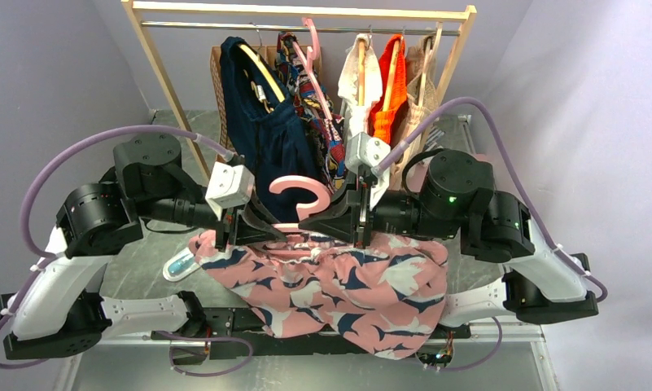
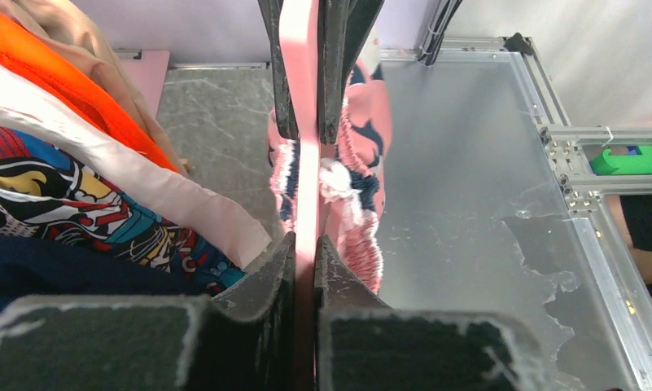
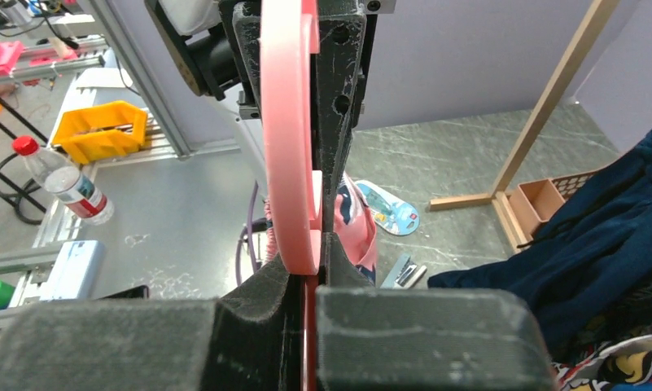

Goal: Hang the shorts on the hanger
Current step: Hang the shorts on the hanger.

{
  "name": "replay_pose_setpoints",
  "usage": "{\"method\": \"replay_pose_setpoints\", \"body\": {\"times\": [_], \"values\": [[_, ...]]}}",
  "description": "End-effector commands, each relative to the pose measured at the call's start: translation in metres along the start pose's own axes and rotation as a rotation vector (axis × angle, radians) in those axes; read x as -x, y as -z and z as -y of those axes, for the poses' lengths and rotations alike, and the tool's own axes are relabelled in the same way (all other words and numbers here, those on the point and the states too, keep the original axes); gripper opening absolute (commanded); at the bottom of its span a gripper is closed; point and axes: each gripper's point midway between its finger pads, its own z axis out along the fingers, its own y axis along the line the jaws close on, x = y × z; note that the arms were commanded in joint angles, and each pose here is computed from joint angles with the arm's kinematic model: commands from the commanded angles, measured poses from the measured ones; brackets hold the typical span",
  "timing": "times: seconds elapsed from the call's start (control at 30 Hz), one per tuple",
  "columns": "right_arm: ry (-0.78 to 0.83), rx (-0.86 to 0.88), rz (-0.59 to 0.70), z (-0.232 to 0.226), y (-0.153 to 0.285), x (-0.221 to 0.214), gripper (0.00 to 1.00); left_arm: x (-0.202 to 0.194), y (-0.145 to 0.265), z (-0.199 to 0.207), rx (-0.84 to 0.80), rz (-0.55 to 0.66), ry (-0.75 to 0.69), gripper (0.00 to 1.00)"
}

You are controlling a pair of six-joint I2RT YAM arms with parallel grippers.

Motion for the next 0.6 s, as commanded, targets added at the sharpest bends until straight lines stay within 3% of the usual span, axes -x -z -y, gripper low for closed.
{"method": "replay_pose_setpoints", "body": {"times": [0.0,0.1,0.2,0.3,0.57], "values": [[-0.016,0.056,0.084,-0.012,0.004,0.026,0.00,0.007,0.005,-0.002,0.024,0.032,-0.030,0.07],[-0.023,0.058,0.066,-0.012,0.006,0.023,0.02,0.009,0.008,-0.002,0.040,0.051,-0.040,0.07],[-0.034,0.036,0.043,-0.009,0.011,0.020,0.31,0.009,0.012,-0.002,0.053,0.060,-0.047,0.07],[-0.043,0.010,0.021,-0.005,0.018,0.016,0.47,0.011,0.016,0.000,0.060,0.072,-0.057,0.07],[-0.030,-0.068,-0.104,0.008,0.023,-0.010,0.55,0.017,0.020,0.007,0.041,0.103,-0.065,0.07]]}}
